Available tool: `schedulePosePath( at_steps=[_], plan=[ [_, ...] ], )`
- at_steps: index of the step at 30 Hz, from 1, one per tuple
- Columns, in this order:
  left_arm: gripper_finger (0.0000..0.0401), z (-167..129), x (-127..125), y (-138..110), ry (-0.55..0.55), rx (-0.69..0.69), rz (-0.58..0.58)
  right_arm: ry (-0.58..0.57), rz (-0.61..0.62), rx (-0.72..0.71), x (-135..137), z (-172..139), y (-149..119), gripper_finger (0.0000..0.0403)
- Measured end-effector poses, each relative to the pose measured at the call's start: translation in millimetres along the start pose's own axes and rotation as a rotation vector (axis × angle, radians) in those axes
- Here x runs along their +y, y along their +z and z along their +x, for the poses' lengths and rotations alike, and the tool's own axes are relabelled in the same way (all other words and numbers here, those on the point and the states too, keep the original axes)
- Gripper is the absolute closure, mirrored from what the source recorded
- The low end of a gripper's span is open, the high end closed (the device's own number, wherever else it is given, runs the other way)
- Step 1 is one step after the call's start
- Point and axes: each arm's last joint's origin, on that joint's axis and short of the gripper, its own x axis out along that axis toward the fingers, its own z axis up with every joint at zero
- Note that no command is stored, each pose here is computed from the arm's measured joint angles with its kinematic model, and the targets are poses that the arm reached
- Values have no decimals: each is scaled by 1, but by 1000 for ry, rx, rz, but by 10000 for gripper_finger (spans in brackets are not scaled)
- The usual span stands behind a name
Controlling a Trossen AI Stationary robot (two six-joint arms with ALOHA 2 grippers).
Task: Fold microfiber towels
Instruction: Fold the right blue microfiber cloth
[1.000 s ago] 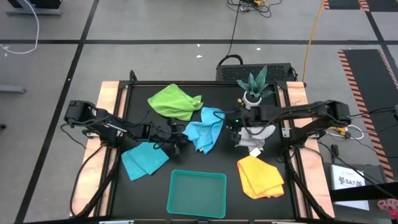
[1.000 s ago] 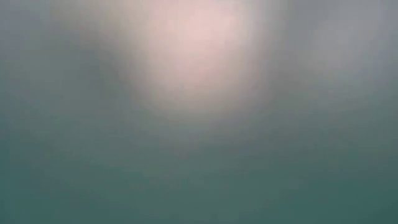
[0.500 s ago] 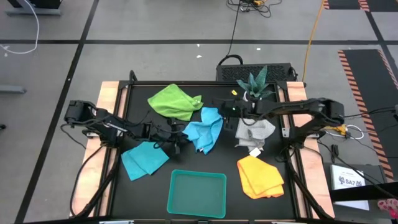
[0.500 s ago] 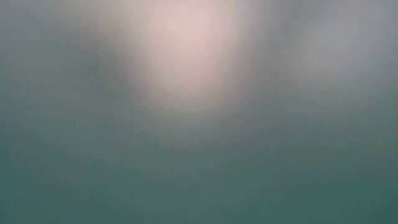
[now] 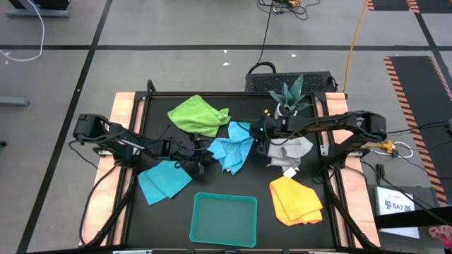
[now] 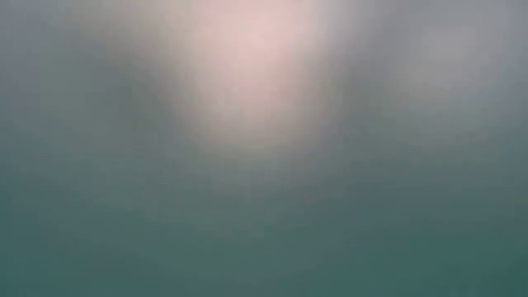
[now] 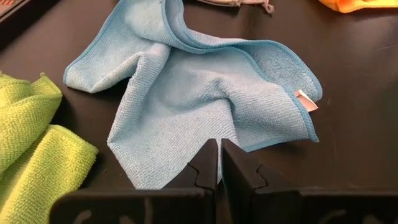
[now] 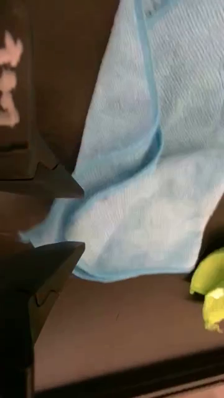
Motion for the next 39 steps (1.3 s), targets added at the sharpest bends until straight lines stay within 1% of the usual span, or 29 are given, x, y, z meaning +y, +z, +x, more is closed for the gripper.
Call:
schedulePosePath(
  at_steps=[3, 10, 17, 19, 23, 26, 29, 33, 36, 39],
  plan=[
    [377, 0, 1, 0, 3, 0, -2, 5, 4, -5, 3, -2, 1, 289],
    [377, 0, 1, 0, 4, 0, -1, 14, 2, 61, 4, 1, -5, 289],
    [377, 0, 1, 0, 4, 0, 0, 9, 3, 59, 4, 1, -5, 289],
    [377, 0, 1, 0, 5, 1, 1, -13, -11, 58, 3, 1, -5, 289],
    [377, 0, 2, 0, 45, -2, 23, -77, -63, -23, 0, -1, 5, 289],
    [377, 0, 3, 0, 62, -3, 22, -40, -68, -73, -2, -2, 9, 289],
    [377, 0, 4, 0, 82, -4, 24, -23, -82, -70, -3, -1, 9, 289],
    [377, 1, 7, 0, 94, -2, 22, -70, -150, -109, -6, -3, 14, 289],
    [377, 1, 10, 0, 101, -2, 12, -78, -147, -157, -9, -5, 21, 289],
    [377, 1, 12, 0, 108, 2, 9, -72, -137, -113, -11, -3, 16, 289]
  ],
)
